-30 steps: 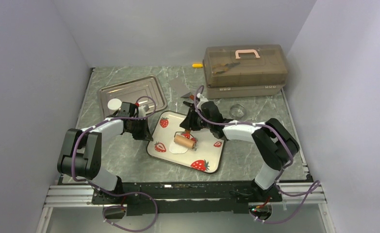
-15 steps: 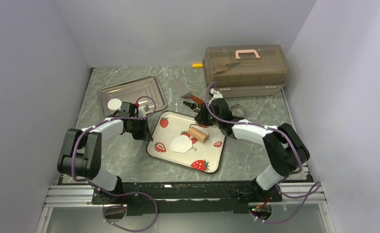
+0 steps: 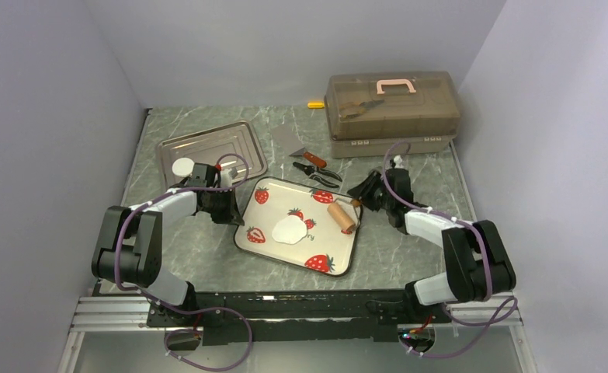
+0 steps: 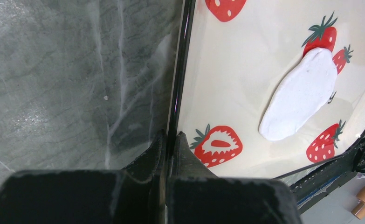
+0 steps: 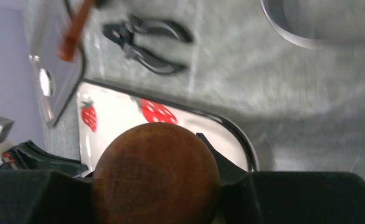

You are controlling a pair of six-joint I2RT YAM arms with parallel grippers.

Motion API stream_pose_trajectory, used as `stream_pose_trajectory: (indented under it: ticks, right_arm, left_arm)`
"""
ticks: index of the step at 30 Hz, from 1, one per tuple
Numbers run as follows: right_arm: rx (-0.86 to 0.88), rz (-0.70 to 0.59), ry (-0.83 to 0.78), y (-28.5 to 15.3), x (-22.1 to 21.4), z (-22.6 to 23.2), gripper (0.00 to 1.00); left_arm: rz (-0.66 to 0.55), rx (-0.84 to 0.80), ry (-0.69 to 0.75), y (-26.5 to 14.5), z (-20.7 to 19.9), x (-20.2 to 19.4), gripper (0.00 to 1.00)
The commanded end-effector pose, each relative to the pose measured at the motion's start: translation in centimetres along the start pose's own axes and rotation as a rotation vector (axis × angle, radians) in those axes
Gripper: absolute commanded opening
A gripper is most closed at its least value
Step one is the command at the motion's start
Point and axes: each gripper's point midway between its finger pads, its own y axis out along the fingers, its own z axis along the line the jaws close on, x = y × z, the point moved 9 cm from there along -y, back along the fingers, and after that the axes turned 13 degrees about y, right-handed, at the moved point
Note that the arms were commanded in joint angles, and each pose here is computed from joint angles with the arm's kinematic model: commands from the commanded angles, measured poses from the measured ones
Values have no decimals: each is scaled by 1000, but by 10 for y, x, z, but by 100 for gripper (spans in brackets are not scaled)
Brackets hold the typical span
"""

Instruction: Roll out the dumpling wrappers from the dough

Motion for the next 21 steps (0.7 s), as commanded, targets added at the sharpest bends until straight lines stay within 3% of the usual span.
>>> stream_pose_trajectory:
  ticks: [1,3,5,9,10,11,15,21]
  right_arm:
    - [74,87,179,5,-15,-2,0]
    - [42,97,212,5,-20,-10,0]
    - [-12,81,234,3,-22,-20,8]
    - [-104,17,253,-5,-17,-36,45]
    - [-113,1,243,-8,-14,-36,69]
    - [-125,-27,229,-10,-9,-33,83]
    - [-195,-117,130,-25,8,-26,89]
    - [-291,-235,-17,-41,41,-15,91]
  left_arm:
    - [-43,82,-21,-3,8,3,0]
    - [-50,88,-22,-4,9,3,0]
    - [-54,90,-21,-4,9,3,0]
    - [-55,120,-31,-5,11,4,4]
    - [-55,126,-32,-6,11,5,8]
    - [-57,131,-31,-7,11,5,14]
    - [-94,99,3,-12,7,11,37]
    - [-144,51,45,-25,-2,26,49]
